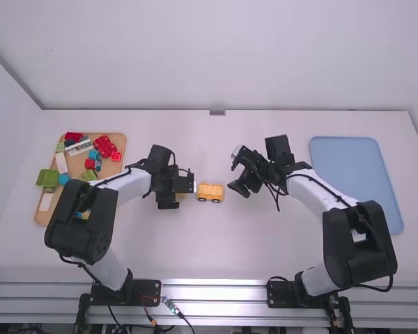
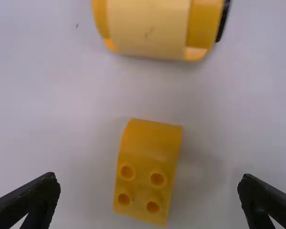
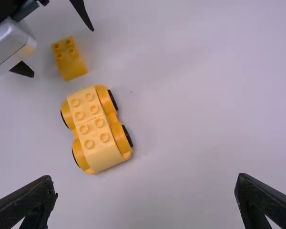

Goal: Assemble lego blocks to make yellow taxi

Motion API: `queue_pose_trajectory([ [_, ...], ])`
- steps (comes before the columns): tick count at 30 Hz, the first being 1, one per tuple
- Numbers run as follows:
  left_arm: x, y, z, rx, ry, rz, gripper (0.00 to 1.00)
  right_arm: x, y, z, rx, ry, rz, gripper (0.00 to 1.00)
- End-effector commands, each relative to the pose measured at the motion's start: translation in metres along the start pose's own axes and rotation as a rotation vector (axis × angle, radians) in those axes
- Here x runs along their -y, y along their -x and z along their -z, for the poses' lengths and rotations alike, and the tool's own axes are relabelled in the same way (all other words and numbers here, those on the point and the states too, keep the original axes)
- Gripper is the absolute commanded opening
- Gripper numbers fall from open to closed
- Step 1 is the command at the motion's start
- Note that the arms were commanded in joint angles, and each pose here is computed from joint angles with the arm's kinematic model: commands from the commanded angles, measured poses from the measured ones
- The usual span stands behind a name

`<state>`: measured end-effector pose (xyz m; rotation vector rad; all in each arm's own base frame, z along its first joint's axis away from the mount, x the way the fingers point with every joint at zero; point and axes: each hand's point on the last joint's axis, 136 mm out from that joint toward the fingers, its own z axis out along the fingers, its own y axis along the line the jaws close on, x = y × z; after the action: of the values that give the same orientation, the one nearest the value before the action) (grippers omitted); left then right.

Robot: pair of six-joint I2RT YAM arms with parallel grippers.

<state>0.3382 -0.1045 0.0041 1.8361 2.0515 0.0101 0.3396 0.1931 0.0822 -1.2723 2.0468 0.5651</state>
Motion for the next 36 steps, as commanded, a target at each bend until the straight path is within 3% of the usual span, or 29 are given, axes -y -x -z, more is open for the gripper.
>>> queue_pose_trajectory([
  [1, -0.027, 0.007, 0.017, -0.006, 0.061, 0.115, 0.99, -0.002, 0.008, 0.007, 0.025, -0.005, 0.030, 0.99],
  [7, -0.056, 0.026, 0.062, 0.121, 0.060, 0.178, 0.99, -0.003, 0.008, 0.007, 0.022, -0.005, 0.090, 0.99],
  [10, -0.085, 0.017, 0.090, 0.171, 0.117, 0.437, 0.99, -0.002, 0.008, 0.007, 0.025, -0.007, 0.078, 0.99],
  [14, -0.111, 0.000, 0.108, 0.144, 0.201, 0.640, 0.99, 0.001, 0.008, 0.009, 0.028, -0.014, 0.068, 0.99],
  [19, -0.117, -0.018, 0.111, 0.087, 0.260, 0.949, 0.99, 0.000, 0.009, 0.008, 0.028, -0.013, 0.069, 0.99],
  [23, -0.099, 0.009, 0.108, 0.171, 0.132, 0.622, 0.99, 0.000, 0.009, 0.009, 0.029, -0.014, 0.071, 0.99],
  [27, -0.089, 0.029, 0.120, 0.357, 0.039, 0.425, 0.99, -0.004, 0.012, 0.015, 0.034, -0.009, 0.072, 0.99],
  [29, -0.061, 0.038, 0.137, 0.538, -0.041, 0.143, 0.99, -0.008, 0.014, 0.019, 0.035, -0.005, 0.109, 0.99],
  [33, -0.034, 0.026, 0.166, 0.718, -0.032, -0.066, 0.99, -0.024, 0.018, 0.026, 0.073, 0.056, 0.176, 0.99],
  [36, -0.037, 0.007, 0.165, 0.721, -0.005, -0.020, 0.99, -0.037, 0.017, 0.027, 0.148, 0.119, 0.250, 0.99],
])
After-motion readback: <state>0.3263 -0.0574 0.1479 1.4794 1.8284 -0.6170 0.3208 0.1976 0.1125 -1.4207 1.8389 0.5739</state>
